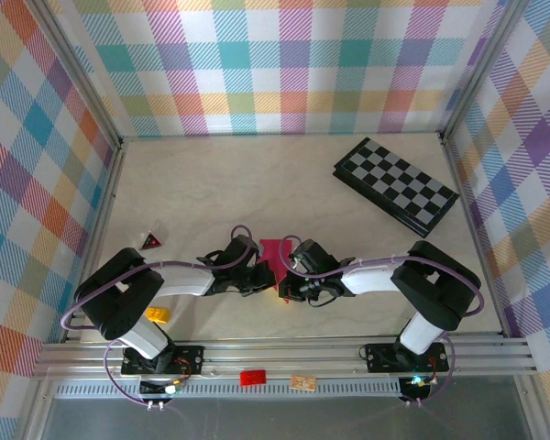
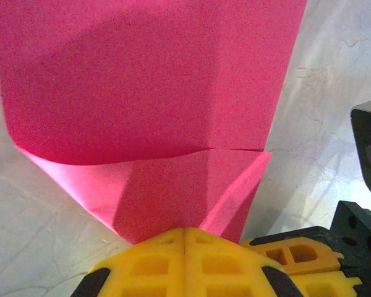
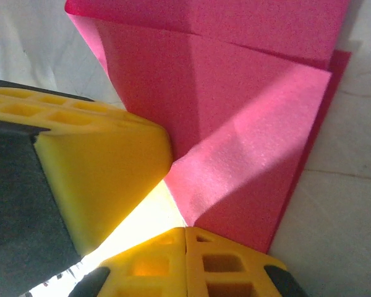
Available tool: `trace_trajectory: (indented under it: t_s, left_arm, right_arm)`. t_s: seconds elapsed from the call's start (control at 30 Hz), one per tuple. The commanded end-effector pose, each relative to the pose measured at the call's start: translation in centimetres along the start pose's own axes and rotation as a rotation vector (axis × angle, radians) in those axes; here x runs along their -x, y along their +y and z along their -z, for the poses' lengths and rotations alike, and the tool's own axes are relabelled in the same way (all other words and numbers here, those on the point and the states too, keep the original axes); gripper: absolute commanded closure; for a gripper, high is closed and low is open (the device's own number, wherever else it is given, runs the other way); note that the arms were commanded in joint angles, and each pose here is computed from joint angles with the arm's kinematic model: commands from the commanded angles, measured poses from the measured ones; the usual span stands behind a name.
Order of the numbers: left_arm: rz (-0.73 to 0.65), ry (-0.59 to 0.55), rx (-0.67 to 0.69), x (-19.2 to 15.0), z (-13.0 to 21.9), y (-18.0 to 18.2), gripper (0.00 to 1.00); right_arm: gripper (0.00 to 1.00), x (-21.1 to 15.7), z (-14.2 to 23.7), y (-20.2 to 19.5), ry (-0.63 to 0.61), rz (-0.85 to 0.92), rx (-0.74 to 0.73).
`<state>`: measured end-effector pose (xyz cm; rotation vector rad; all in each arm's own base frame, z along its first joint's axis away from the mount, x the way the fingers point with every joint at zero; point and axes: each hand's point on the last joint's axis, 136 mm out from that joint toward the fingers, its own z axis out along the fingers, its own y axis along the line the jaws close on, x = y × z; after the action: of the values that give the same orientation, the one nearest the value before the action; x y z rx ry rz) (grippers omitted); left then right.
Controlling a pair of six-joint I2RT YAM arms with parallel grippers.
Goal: Fold a paper plane with a square sheet of paper (pick it up from the middle)
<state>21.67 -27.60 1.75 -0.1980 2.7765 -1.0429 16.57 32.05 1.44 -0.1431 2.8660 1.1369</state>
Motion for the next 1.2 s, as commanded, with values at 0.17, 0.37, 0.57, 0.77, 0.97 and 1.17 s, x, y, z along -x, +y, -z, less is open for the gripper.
trace_trajectory:
  t_s: [0.17,0.37,0.57,0.77,0.97,1.17]
  left_arm:
    - [0.018,-0.055,0.131,2.4,0.6,3.2,1.00]
    - [0.039,-0.072,0.127,3.6,1.3,3.6,1.00]
    - [0.059,-0.100,0.147,4.8,2.0,4.8,1.00]
    - [0.087,-0.124,0.100,6.3,2.7,4.9,1.00]
    - [0.093,-0.136,0.105,7.1,3.4,4.9,1.00]
    - [0.044,-0.193,0.048,7.8,5.5,2.7,0.98]
  right_arm:
    - [0.93,-2.1,-0.7,-3.9,0.063,-0.054,-0.122]
    - [0.93,-2.2,-0.9,-4.0,0.069,-0.055,-0.120]
    - [0.93,-2.3,-0.9,-3.9,0.071,-0.052,-0.117]
    - [0.94,-2.3,-0.9,-4.0,0.074,-0.049,-0.120]
    - [0.94,-2.2,-0.8,-3.9,0.074,-0.043,-0.118]
    - [0.94,-2.1,-0.7,-3.8,0.070,-0.041,-0.119]
